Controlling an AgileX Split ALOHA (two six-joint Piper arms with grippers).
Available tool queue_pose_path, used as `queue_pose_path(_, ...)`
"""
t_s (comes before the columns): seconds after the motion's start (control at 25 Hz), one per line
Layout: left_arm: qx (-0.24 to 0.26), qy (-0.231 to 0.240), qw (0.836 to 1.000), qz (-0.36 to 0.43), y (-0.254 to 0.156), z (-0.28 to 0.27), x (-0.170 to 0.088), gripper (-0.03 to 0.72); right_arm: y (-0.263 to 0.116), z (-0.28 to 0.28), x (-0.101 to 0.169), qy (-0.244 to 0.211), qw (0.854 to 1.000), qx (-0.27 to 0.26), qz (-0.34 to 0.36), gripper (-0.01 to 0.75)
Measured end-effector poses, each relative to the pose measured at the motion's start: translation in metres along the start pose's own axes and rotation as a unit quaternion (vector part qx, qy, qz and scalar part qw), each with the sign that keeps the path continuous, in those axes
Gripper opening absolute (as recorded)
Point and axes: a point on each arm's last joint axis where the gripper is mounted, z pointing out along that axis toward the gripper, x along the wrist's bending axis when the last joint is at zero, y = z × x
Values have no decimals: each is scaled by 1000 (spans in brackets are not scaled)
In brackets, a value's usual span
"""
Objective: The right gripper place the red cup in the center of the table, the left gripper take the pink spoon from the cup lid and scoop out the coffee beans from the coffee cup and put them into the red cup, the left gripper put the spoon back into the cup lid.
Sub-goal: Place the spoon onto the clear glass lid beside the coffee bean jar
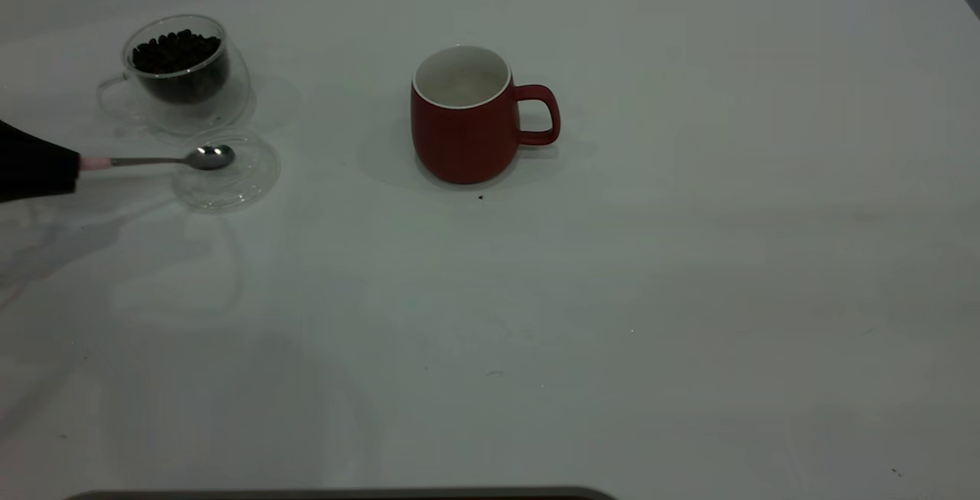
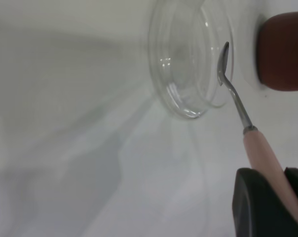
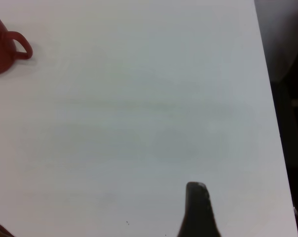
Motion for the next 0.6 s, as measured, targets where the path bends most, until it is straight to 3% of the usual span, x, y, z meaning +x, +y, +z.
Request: queue_pose_path(0.6,-4,7,1000,12,1,31,3,121,0,0,0,0,1000,0,0,579)
